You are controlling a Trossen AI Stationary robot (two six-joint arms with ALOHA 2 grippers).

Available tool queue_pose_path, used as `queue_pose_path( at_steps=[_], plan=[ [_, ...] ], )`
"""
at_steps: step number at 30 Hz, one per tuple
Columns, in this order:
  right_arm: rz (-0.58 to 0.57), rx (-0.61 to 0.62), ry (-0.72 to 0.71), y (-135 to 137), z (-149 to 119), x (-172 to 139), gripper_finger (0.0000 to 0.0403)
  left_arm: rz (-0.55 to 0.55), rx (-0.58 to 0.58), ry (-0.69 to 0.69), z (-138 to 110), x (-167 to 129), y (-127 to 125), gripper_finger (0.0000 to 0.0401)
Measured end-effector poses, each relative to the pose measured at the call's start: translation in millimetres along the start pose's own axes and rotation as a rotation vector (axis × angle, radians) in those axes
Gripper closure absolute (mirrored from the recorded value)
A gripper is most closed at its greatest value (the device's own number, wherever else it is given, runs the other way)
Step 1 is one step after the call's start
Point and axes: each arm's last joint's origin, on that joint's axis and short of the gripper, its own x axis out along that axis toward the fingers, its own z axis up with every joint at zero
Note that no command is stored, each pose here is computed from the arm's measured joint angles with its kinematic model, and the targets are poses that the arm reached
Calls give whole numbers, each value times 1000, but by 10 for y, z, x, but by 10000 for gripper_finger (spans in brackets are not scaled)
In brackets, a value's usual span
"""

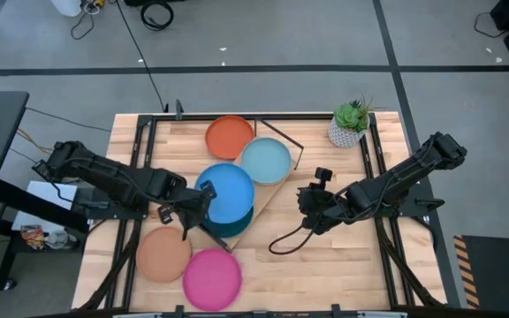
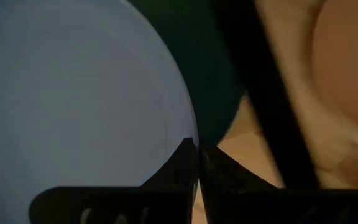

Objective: Place and stack plates onto a shelf
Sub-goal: Stack the blue plate on top of the green plate on the shelf

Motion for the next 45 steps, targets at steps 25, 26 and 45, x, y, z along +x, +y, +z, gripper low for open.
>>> queue_pose_path(
  at_steps=[25,26,45],
  plan=[
    [70,-468,-226,-9,135,360,307,-34,50,-208,-328,72,318,388],
    [87,-511,-253,-18,159,375,302,-30,47,-209,-333,73,325,388],
    [169,-810,-382,-206,382,564,275,60,39,-250,-302,64,415,387]
  ],
)
